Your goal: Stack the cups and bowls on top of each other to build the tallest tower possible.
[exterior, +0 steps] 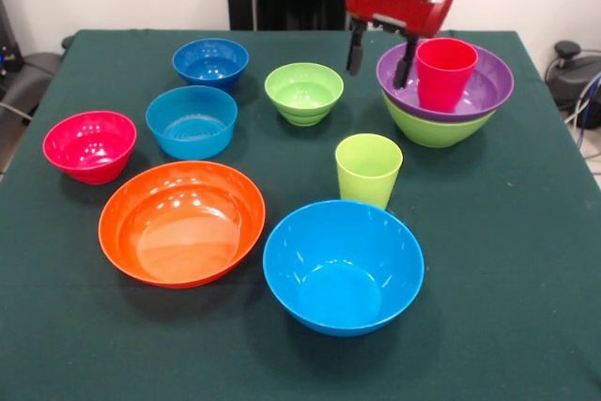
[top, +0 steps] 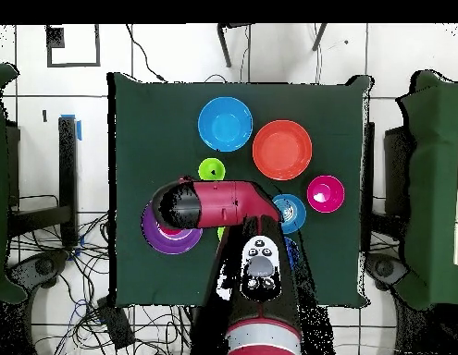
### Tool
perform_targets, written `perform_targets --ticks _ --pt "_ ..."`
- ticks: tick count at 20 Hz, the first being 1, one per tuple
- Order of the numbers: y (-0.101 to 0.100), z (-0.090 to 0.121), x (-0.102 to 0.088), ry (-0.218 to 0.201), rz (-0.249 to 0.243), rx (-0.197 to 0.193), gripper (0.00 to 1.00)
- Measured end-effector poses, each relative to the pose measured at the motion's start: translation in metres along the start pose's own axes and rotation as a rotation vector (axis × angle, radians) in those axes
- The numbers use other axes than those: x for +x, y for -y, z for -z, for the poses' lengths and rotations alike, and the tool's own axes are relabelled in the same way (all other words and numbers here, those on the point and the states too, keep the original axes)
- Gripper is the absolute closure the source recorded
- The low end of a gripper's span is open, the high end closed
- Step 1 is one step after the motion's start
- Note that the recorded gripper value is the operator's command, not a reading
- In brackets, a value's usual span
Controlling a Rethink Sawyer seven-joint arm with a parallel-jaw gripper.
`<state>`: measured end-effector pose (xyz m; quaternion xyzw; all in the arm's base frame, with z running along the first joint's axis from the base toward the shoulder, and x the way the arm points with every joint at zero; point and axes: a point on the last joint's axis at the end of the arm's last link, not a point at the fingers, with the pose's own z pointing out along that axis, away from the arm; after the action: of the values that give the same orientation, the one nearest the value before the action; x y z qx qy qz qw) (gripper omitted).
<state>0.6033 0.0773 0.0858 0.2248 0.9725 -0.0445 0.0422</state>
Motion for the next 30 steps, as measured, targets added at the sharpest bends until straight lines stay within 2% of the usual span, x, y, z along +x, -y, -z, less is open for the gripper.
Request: perform_targets --ticks 4,15,20,25,30 --pt "0.007 -0.010 0.000 0.004 -0.008 0.005 0.00" --pt "0.037 -0.015 -0.016 0.000 -0.065 0.012 0.00" --pt "0.046 -0.021 -0.020 0.027 -0.076 0.010 0.00" --pt "0.050 -0.031 -0.012 0.041 -0.077 0.005 0.00" --pt "0.059 -0.047 0.007 0.013 -0.083 0.010 0.00"
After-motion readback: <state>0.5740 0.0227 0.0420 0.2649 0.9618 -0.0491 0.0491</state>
